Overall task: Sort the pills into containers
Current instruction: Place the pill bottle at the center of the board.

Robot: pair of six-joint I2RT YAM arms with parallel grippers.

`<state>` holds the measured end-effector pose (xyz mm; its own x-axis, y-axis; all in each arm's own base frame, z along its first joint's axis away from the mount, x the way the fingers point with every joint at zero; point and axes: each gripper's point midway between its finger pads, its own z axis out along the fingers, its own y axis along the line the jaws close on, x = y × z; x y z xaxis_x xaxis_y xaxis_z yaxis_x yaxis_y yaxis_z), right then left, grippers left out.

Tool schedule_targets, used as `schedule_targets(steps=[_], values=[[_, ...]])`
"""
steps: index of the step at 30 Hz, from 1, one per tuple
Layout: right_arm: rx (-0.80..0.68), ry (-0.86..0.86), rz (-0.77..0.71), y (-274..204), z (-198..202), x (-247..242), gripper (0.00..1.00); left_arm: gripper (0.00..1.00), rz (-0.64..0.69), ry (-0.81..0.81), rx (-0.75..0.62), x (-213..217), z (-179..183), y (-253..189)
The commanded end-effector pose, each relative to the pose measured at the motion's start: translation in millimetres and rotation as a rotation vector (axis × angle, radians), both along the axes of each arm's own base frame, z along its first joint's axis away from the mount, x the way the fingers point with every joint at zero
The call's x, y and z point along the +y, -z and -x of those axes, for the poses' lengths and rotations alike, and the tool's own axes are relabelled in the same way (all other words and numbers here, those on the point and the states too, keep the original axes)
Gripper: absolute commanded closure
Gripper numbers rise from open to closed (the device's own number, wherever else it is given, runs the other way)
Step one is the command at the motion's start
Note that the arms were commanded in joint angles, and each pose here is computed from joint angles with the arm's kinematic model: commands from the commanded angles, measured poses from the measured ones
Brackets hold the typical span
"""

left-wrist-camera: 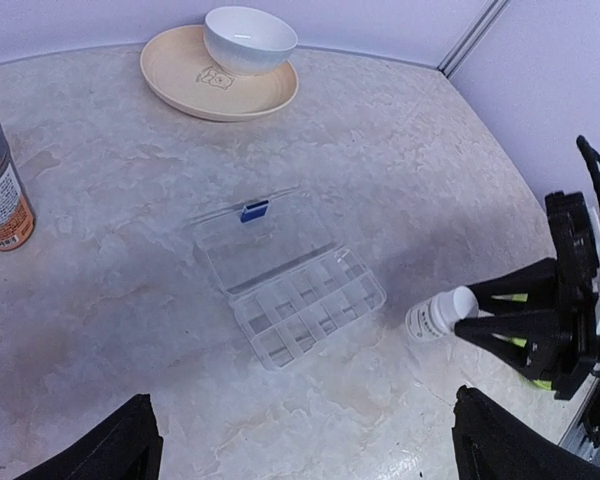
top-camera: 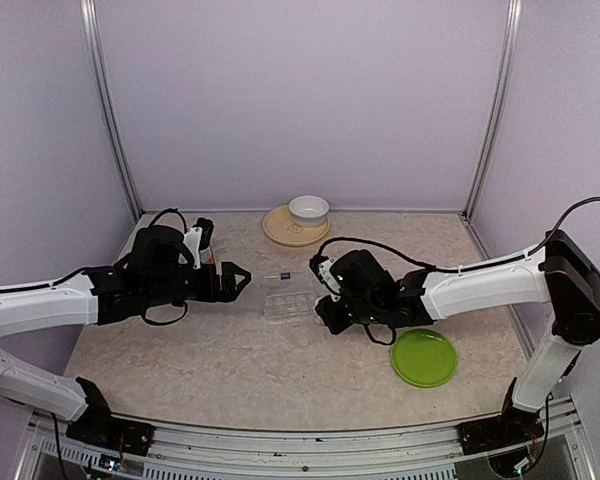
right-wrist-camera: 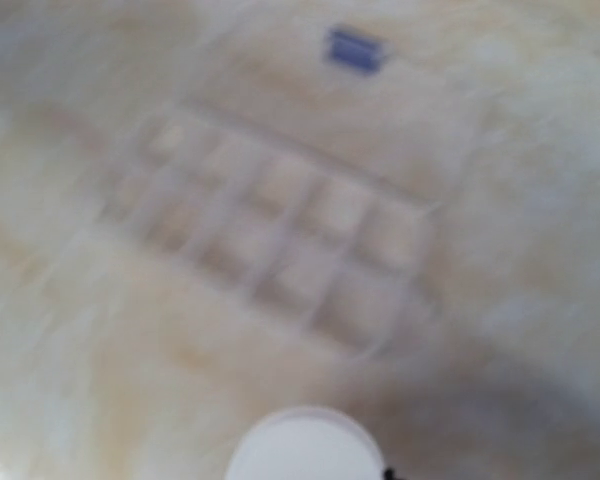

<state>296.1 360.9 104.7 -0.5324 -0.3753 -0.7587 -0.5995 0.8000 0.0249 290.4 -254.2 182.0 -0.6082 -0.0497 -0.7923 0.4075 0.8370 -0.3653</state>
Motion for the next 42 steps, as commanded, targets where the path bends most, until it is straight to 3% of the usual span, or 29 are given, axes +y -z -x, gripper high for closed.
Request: schedule_targets(steps=[1,11,32,34,39,42], values=[[-0.002,0.008,0.031,1.8,29.5,-1.0,0.79,0.01,-0.002,0.023,-0.013,1.4,7.9,-3.6],[0.004,-0.056,0.082,20.6,67.3,12.3,0.79,0.01,-0.023,0.081,-0.026,-8.0,14.0,-1.4],[0.017,-0.085,0.115,49.6,74.8,16.2,0.72,0.01,-0.011,0.161,-0.006,-44.5,29.6,11.6],[0.019,-0.085,0.115,49.2,75.7,15.8,0.66,0.01,-0.015,0.168,-0.002,-46.5,31.2,13.7],[0.011,-0.086,0.079,35.4,78.4,14.8,0.38,0.01,-0.025,0.186,0.002,-50.7,34.9,17.6],[-0.003,-0.086,0.047,21.6,80.9,10.8,0.28,0.01,-0.031,0.200,0.001,-52.4,36.5,18.6]])
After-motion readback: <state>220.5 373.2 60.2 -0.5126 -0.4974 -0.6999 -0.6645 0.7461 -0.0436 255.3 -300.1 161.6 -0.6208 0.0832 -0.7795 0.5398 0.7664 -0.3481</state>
